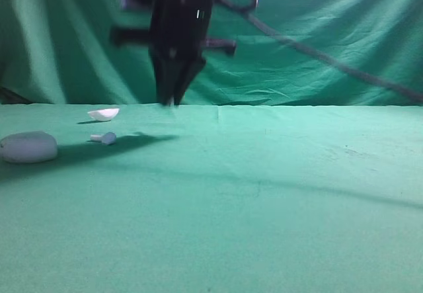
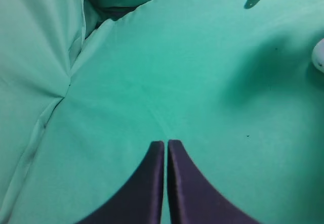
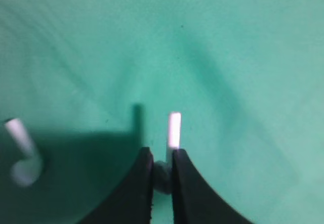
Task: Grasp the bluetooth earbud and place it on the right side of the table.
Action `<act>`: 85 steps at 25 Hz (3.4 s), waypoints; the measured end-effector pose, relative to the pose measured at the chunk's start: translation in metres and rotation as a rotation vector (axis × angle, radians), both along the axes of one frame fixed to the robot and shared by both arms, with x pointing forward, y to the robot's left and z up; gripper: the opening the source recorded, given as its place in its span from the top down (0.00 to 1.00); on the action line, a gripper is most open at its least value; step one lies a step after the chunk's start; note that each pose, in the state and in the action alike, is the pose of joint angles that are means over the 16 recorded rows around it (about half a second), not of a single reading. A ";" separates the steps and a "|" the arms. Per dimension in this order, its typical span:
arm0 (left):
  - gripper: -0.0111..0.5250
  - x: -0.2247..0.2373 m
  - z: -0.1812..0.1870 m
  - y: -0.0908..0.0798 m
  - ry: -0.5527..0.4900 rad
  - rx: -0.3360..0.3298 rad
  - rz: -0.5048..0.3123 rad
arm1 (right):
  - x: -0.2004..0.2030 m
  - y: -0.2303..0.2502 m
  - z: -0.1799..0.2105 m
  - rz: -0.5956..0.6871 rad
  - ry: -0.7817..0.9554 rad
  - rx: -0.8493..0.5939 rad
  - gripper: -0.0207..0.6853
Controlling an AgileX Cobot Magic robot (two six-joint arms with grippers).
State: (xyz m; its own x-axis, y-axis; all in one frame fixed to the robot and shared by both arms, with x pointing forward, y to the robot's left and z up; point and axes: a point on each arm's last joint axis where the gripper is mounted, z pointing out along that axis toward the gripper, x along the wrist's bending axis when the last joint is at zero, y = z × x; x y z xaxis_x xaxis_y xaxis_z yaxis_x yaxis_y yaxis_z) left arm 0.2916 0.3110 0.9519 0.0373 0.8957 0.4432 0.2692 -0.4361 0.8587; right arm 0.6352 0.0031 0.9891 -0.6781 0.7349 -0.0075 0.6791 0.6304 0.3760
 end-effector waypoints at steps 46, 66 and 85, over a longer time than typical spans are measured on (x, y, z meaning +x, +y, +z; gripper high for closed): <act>0.98 0.000 0.000 0.000 0.000 0.000 0.000 | -0.095 -0.252 -0.059 -0.599 0.075 -0.005 0.58; 0.98 0.000 0.000 0.000 0.000 0.000 0.000 | -0.201 -0.267 0.124 -0.572 -0.290 0.195 0.93; 0.98 0.000 0.000 0.000 0.000 0.000 0.000 | -0.385 -0.293 0.126 -0.515 -0.661 0.403 0.97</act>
State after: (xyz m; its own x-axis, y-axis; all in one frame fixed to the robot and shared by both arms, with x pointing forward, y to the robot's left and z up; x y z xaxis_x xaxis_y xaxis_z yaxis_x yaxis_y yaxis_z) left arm 0.2916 0.3110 0.9519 0.0373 0.8957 0.4432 0.2692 -0.4361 0.8587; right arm 0.2503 -0.2900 1.1155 -0.2163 0.9753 0.0455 0.4087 0.0481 0.9114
